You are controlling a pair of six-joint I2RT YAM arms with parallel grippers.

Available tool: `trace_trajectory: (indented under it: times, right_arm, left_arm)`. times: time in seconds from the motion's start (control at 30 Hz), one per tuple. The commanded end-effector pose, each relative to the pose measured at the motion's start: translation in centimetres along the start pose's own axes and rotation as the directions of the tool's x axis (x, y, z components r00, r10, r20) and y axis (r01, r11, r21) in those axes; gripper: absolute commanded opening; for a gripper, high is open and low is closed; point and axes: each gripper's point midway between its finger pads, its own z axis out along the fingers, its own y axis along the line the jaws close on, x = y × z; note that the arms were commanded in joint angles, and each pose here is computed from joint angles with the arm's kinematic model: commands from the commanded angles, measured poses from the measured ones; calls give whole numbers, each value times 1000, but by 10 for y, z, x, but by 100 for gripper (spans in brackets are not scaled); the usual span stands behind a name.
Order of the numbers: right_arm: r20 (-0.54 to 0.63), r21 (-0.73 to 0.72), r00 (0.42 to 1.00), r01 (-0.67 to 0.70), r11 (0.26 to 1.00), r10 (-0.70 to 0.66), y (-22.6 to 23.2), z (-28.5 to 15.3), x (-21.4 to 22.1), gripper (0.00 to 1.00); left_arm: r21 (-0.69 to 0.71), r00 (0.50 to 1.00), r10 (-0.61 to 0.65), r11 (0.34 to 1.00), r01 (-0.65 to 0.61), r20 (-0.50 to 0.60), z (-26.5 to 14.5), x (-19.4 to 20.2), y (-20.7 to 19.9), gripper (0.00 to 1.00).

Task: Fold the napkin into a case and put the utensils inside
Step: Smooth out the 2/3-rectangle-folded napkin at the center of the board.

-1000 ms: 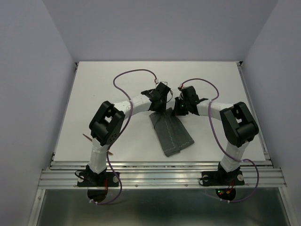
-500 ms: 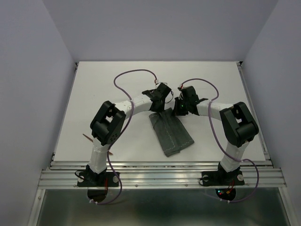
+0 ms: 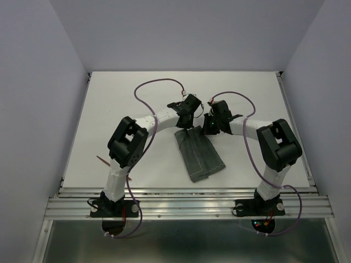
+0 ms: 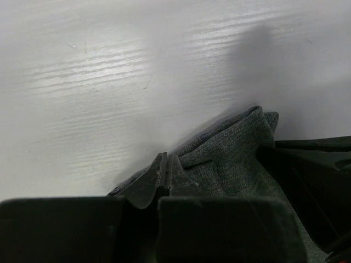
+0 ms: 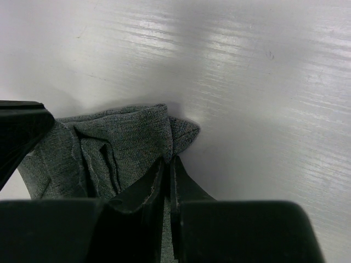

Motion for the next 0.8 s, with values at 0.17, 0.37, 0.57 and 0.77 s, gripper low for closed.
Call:
trace_trajectory:
  times: [0.17, 0.37, 0.57, 0.77]
  right_arm:
    - [33, 54, 999, -7, 998, 5, 1, -31, -2, 26]
    - [124, 42, 992, -32, 999, 27, 12, -59, -22, 37]
    - [170, -1, 985, -30, 1000, 29, 38, -83, -22, 37]
    - [156, -44, 987, -29, 999, 36, 60, -84, -6, 34]
  left_arm:
    - [37, 1000, 20, 999, -20, -7, 5, -7, -14, 0]
    - [37, 1000, 14, 999, -14, 5, -1, -11, -15, 32]
    - [63, 999, -3, 998, 1, 37, -17, -23, -19, 44]
    - [99, 996, -32, 995, 24, 84, -42, -40, -23, 44]
